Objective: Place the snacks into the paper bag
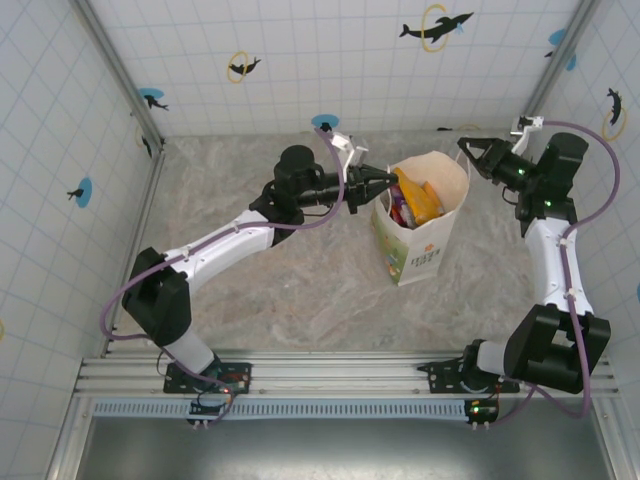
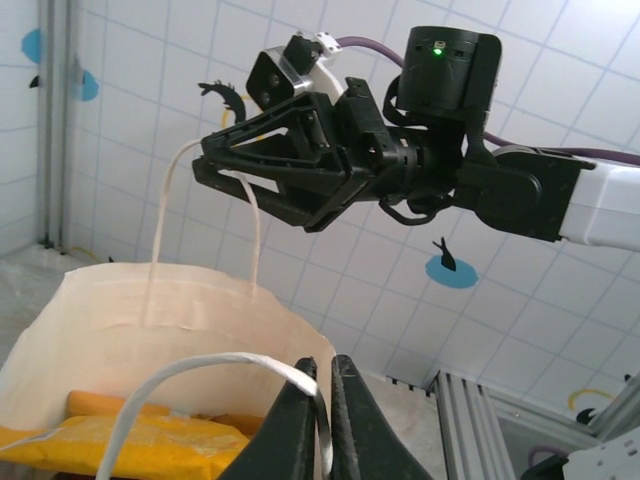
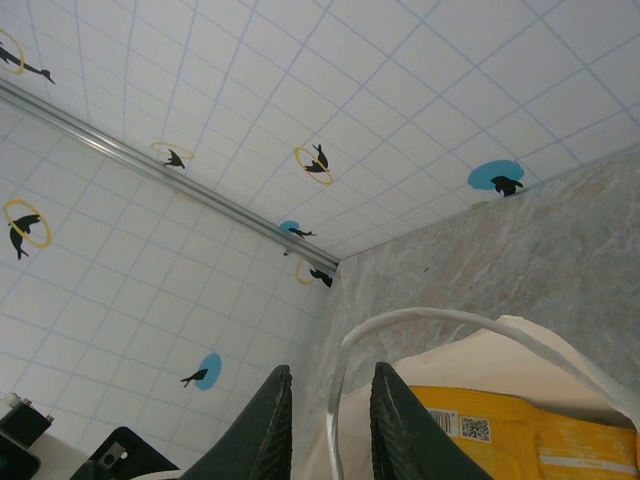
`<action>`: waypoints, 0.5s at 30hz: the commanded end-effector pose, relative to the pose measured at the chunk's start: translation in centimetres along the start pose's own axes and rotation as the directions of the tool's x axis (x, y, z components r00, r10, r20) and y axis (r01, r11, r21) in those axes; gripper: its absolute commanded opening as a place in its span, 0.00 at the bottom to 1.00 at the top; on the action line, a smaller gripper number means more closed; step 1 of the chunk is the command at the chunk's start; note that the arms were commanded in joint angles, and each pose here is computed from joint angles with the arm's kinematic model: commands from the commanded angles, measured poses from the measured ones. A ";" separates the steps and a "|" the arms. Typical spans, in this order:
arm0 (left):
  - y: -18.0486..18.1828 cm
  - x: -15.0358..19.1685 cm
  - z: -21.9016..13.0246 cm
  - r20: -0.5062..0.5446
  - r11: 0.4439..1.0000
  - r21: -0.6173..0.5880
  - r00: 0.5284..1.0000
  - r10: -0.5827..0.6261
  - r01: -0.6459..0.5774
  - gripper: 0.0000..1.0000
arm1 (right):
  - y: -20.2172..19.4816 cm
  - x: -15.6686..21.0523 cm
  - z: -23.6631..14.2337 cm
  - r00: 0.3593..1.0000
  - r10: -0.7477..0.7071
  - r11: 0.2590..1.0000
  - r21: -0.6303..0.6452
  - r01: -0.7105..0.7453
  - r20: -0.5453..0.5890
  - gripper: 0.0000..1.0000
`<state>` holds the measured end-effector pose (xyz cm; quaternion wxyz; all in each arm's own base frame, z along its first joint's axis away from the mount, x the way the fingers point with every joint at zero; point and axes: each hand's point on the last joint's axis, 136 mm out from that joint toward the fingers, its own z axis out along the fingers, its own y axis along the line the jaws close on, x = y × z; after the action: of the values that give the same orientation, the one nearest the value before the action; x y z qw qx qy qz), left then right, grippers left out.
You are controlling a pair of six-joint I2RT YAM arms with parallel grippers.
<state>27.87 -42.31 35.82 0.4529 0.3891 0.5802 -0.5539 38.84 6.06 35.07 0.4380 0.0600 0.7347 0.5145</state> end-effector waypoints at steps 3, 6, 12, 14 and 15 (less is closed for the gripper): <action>-1.1 -3.3 -0.9 0.060 0.998 -0.038 0.997 0.047 -0.045 0.03 | 0.4 0.1 0.3 1.000 -0.029 0.999 -0.017 0.029 0.009 0.17; -1.0 -3.6 -1.3 0.061 0.998 -0.048 0.997 0.047 -0.044 0.00 | 1.0 0.3 0.4 0.999 -0.039 0.999 -0.024 0.039 0.011 0.11; -0.6 -4.4 -3.0 0.069 0.992 -0.117 0.996 0.060 -0.052 0.00 | 2.4 0.8 0.9 0.998 -0.063 0.997 -0.035 0.063 0.020 0.04; -0.3 -4.6 -3.9 0.069 0.988 -0.147 0.996 0.063 -0.052 0.00 | 3.2 1.1 1.2 0.997 -0.071 0.997 -0.041 0.072 0.021 0.03; -0.1 -4.7 -4.3 0.070 0.986 -0.161 0.996 0.063 -0.051 0.00 | 3.5 1.2 1.4 0.997 -0.075 0.996 -0.045 0.076 0.021 0.02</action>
<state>28.71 -40.11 36.27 0.4624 0.3546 0.6220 -0.5231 38.76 8.37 35.21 0.4369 0.0515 0.7349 0.5161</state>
